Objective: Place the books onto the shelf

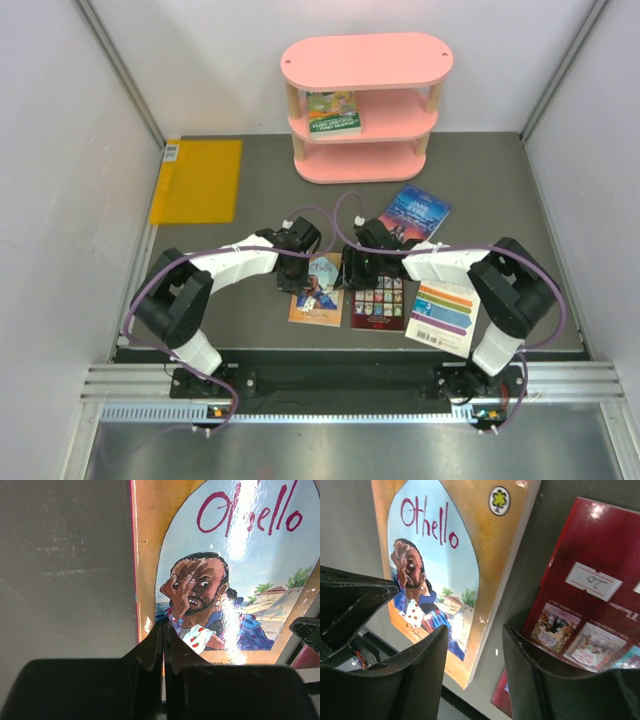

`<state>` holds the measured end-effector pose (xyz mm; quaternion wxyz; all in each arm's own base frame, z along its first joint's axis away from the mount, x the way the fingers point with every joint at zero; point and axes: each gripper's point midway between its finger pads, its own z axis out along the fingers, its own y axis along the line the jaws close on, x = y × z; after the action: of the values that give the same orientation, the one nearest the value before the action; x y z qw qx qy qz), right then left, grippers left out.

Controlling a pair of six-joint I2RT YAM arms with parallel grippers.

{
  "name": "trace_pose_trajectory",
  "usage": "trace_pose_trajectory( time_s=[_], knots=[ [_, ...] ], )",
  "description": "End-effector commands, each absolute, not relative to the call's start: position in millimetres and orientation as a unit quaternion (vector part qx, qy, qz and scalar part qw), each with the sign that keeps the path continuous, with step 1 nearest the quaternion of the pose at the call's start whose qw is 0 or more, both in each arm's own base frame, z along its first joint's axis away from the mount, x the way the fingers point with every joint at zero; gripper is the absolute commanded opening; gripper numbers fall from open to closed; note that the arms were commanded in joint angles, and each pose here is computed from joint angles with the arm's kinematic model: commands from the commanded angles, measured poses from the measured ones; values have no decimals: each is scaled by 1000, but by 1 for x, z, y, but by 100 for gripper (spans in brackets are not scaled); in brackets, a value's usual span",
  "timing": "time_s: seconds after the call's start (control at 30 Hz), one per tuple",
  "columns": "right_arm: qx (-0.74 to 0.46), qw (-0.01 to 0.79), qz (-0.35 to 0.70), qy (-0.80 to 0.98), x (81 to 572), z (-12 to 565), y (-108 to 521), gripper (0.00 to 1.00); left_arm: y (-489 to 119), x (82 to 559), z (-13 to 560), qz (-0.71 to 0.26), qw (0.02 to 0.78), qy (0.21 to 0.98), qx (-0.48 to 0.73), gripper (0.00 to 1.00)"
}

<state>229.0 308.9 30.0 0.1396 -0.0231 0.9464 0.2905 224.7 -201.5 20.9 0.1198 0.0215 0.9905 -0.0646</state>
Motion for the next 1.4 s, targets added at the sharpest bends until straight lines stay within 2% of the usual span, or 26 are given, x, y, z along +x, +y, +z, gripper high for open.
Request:
trace_pose_trajectory(
  time_s=[0.0,0.23,0.5,0.67,0.7,0.8,0.83,0.87,0.9,1.0,1.07,1.1,1.23,1.37],
  knots=[
    [-41,155,331,930,235,36,334,48,-195,219,4,-39,105,993,23,0],
    [-64,166,372,911,232,54,358,47,-197,214,-3,-40,96,994,30,0],
    [-99,184,367,906,221,92,374,47,-198,210,-9,-39,89,995,32,0],
    [-100,178,368,907,219,84,380,47,-201,211,-9,-41,90,995,33,0],
    [-100,172,365,910,218,76,381,46,-202,212,-7,-43,93,994,34,0],
    [-101,165,371,908,215,69,383,30,-200,215,1,-40,108,993,32,0],
    [-100,162,372,908,214,69,384,11,-198,215,4,-35,111,993,30,4],
    [-99,162,372,909,213,68,384,3,-193,219,7,-23,122,992,28,19],
    [-97,162,369,910,213,67,382,0,-192,222,14,-23,134,990,25,28],
    [-93,167,361,913,215,67,378,0,-184,229,32,-8,168,986,17,60],
    [-92,176,358,912,217,69,377,0,-175,232,43,6,185,983,8,73],
    [-91,181,359,911,219,73,376,0,-170,238,55,12,209,978,1,83],
    [-80,205,371,902,233,83,376,0,-158,246,90,17,265,964,-30,98],
    [-52,236,423,874,267,104,377,0,-153,252,121,-13,325,944,-62,99]
  ],
)
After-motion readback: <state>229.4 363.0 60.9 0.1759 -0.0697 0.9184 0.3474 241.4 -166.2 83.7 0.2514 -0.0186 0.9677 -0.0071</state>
